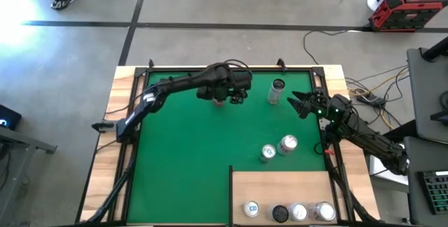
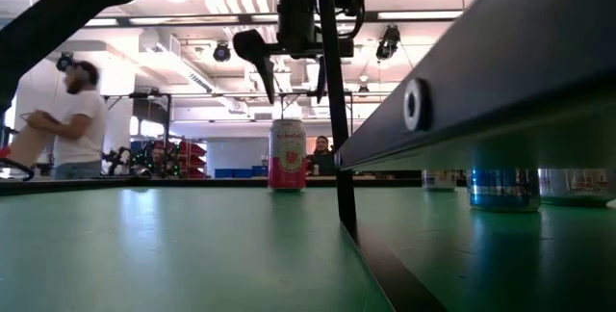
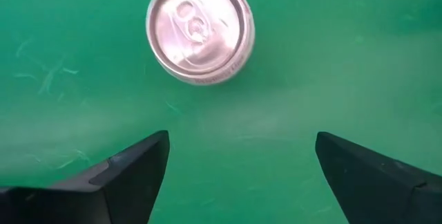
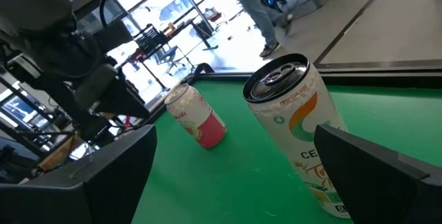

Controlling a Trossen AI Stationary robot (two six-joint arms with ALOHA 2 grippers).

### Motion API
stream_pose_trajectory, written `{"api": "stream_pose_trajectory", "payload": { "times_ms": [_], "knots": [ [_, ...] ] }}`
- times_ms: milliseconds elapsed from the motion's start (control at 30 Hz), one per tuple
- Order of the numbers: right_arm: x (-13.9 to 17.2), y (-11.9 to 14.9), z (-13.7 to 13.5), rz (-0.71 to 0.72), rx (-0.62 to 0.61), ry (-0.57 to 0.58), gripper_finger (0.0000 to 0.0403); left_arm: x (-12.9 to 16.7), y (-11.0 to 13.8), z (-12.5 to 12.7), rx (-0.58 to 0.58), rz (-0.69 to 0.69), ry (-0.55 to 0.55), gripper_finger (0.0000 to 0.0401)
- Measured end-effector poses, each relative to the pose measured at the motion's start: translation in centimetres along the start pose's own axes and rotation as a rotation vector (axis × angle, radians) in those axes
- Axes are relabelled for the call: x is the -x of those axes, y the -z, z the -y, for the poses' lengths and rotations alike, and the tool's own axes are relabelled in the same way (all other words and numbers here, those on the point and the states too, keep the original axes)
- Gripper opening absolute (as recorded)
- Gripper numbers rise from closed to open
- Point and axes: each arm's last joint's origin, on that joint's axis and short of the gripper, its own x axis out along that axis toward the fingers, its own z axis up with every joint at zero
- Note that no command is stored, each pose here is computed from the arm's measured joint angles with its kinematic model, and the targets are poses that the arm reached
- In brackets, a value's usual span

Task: Place canned beverage on shelf
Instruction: Move the pink-white soda can near the shelf

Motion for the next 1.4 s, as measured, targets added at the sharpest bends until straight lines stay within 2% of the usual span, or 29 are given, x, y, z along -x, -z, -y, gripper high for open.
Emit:
{"api": "stream_pose_trajectory", "payload": {
  "times_ms": [233, 433, 667, 933, 1133, 1400],
  "knots": [
    [0.0, 0.0, 0.0, 0.000, 0.000, 0.000, 0.0384, -0.7, -0.5, -0.2, 0.030, 0.042, -0.039, 0.0396],
    [0.0, 0.0, 0.0, 0.000, 0.000, 0.000, 0.0384, -2.1, -2.3, -0.5, 0.112, 0.037, -0.026, 0.0396],
    [0.0, 0.0, 0.0, -0.001, 0.000, 0.000, 0.0384, -4.7, -4.4, -1.4, 0.144, -0.099, 0.014, 0.0400],
    [0.0, 0.0, 0.0, 0.000, 0.000, 0.000, 0.0384, -5.7, -4.8, -1.6, 0.198, -0.121, 0.017, 0.0400],
    [0.0, 0.0, 0.0, 0.000, 0.000, 0.000, 0.0384, -6.7, -5.0, -1.5, 0.286, -0.118, 0.027, 0.0400],
    [0.0, 0.0, 0.0, 0.000, 0.000, 0.000, 0.0384, -7.3, -5.0, -1.6, 0.334, -0.134, 0.024, 0.0380]
  ]
}}
